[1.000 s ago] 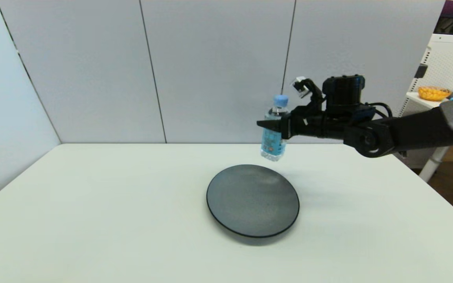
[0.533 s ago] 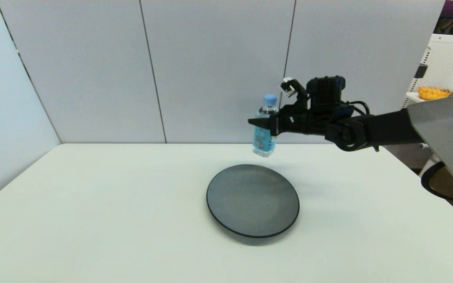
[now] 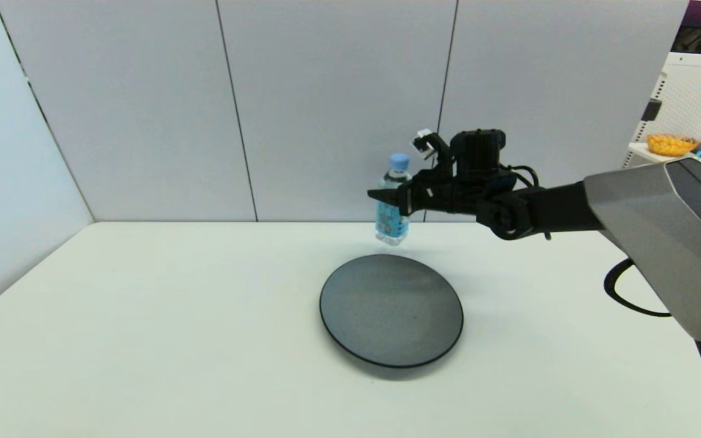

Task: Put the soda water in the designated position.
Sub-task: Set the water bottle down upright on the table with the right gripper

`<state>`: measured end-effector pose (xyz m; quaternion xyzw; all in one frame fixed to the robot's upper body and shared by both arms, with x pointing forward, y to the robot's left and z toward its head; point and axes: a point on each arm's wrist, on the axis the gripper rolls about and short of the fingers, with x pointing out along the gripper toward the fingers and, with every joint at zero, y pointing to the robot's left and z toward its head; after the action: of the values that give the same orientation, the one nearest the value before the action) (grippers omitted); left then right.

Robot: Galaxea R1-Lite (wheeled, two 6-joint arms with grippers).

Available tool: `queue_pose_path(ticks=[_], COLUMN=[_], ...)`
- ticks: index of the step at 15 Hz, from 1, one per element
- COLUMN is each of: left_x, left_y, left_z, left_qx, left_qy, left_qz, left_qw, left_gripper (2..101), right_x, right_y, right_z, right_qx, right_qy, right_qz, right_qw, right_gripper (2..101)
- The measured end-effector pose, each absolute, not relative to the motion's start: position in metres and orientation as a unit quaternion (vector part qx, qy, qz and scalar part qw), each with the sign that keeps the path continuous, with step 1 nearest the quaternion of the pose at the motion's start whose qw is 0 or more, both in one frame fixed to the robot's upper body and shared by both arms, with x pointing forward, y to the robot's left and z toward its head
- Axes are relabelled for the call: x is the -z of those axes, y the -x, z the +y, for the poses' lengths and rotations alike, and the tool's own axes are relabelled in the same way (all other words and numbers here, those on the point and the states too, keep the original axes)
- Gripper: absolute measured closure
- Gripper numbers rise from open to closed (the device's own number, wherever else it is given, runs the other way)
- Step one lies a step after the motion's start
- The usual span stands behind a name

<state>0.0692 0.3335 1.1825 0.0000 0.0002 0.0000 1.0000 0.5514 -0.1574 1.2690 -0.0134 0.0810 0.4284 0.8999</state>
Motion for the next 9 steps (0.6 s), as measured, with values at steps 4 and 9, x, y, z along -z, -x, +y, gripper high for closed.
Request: queue_pose_path(ticks=[4,9], left_x=[-1.183,-1.183], left_y=[-0.069,-0.069], left_z=[0.334,0.334], left_qx=[0.000,0.000], left_qy=[0.000,0.000], left_qz=[0.000,0.000], left_qw=[1.000,1.000], left_gripper=[5.4,5.4], right_x=[-1.256,-1.243], right_y=[-0.560,-0.566], right_z=[-0.154,-0.151], right_qx=[-0.430,-0.432], right_qy=[0.022,0.031], right_qz=[0.082,0.085], right_qw=[0.899,0.897], right_gripper=[45.7,45.7])
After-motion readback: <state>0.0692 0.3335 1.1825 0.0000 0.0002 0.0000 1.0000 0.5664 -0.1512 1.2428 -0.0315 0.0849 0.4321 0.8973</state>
